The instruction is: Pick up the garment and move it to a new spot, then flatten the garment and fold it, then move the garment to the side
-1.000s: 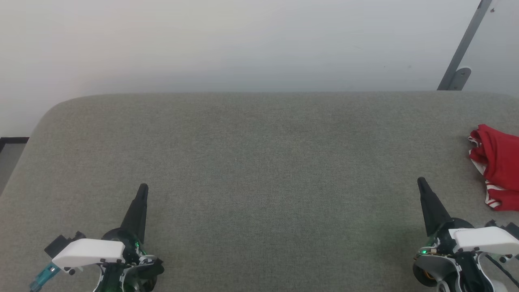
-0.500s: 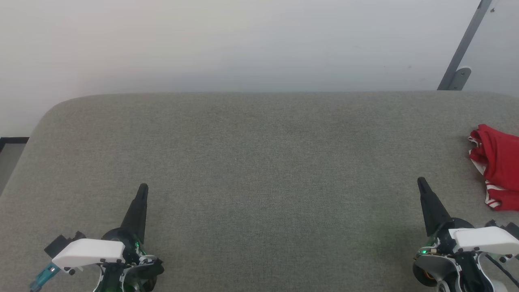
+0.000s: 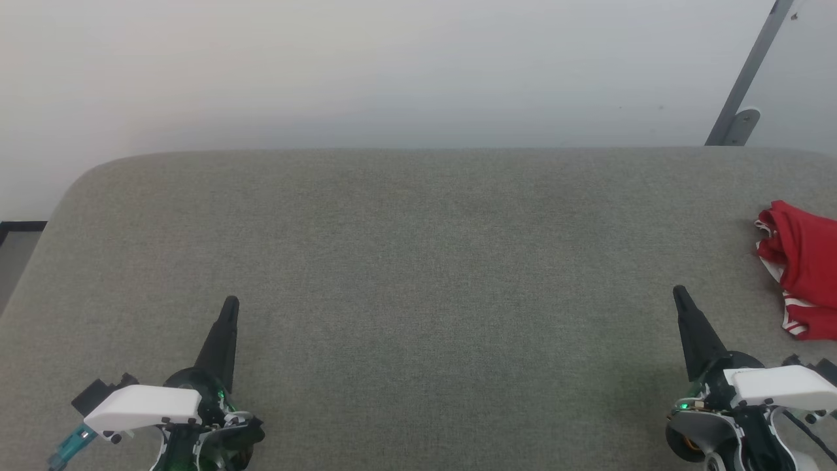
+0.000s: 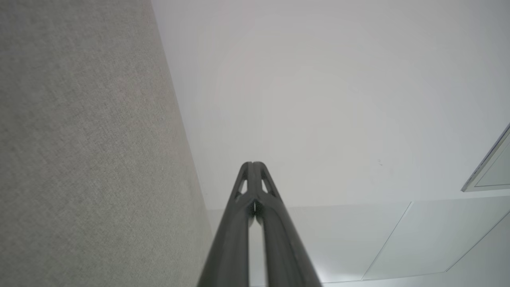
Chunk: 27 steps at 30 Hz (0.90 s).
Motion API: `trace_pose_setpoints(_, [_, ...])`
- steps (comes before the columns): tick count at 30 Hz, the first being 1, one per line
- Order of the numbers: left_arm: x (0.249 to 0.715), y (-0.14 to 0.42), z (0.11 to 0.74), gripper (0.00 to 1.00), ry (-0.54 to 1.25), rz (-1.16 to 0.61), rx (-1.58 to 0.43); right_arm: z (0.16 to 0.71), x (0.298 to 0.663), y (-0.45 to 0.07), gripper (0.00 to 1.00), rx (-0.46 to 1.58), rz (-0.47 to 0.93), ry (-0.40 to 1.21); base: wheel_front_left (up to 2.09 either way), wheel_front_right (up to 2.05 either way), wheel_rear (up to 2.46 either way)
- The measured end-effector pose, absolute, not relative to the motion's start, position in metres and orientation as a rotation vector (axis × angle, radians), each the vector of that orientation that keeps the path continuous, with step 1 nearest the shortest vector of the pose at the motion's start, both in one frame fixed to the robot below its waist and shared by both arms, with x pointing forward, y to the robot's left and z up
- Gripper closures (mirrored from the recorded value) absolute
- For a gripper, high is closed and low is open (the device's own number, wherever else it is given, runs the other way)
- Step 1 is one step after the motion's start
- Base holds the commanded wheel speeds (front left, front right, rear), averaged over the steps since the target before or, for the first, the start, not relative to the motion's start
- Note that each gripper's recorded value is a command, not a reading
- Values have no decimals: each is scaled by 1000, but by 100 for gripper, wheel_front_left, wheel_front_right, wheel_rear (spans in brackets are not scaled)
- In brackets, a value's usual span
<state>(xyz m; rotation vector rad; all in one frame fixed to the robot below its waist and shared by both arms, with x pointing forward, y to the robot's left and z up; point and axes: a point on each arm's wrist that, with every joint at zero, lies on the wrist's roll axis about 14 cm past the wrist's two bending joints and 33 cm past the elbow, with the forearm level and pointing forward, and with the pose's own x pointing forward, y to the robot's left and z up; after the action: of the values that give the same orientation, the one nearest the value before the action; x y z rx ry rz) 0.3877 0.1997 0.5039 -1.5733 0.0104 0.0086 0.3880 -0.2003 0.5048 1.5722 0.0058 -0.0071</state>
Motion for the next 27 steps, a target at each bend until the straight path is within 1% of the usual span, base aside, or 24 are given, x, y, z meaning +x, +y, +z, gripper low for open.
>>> trace_pose_setpoints(27, [388, 200, 504, 100, 10, 9, -1573, 505, 388, -200, 100, 1572, -7, 6, 0, 0, 0])
